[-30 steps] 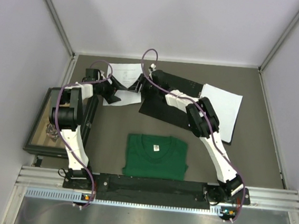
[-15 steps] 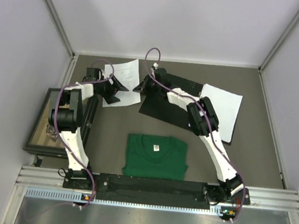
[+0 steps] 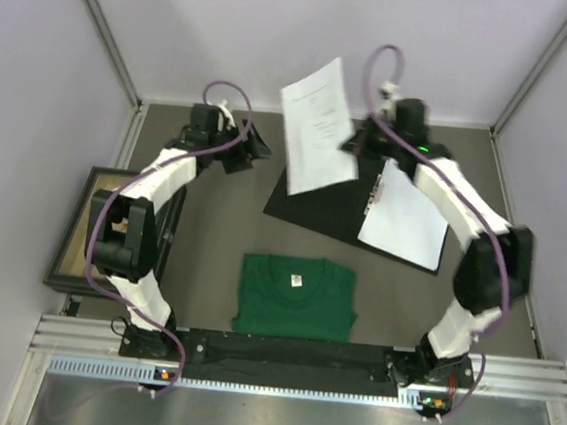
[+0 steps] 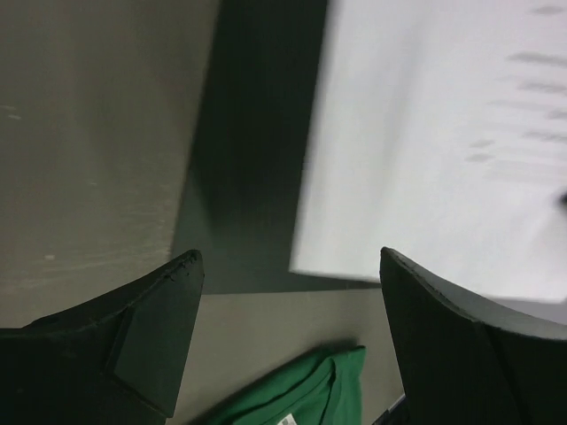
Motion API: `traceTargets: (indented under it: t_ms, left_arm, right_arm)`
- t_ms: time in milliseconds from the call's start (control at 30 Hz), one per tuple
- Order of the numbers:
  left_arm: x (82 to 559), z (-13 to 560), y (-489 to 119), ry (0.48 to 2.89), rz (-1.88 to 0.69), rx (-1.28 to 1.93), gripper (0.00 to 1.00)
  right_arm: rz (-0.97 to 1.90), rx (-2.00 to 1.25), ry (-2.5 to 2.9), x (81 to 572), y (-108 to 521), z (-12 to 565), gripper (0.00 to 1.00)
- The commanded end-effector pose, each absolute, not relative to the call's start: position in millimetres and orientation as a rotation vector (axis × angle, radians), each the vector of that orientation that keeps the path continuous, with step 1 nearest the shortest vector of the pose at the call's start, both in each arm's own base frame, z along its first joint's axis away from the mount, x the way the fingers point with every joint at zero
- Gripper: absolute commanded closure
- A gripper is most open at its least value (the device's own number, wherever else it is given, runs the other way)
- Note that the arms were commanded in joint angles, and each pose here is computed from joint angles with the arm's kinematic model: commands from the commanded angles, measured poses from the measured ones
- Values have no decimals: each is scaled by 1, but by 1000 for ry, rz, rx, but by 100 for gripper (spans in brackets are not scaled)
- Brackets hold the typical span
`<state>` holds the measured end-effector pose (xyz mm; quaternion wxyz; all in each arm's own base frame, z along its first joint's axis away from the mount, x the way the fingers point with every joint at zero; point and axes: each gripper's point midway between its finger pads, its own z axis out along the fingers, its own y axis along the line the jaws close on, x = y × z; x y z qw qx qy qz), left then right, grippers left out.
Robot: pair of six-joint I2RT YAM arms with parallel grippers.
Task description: Put the files into the folder
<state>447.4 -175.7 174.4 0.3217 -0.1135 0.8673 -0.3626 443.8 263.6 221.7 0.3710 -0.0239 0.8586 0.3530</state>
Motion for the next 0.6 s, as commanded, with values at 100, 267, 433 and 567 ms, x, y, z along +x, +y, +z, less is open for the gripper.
traceTargets:
  t_ms: [100, 267, 433, 567]
  left_arm:
    - [437, 141, -264, 2389, -1143, -209, 16]
    - [429, 127, -301, 2438, -1212, -144, 16]
    - [416, 115, -313, 2483, -1251, -111, 17]
    - [404, 118, -320, 2498, -1293, -92, 17]
  right_arm:
    - [560, 275, 2260, 379, 71, 186, 100]
    - [388, 491, 2289, 342, -7, 153, 100]
    - [393, 585, 2306, 332, -38, 126, 100]
    - [433, 557, 2322, 339, -36, 117, 100]
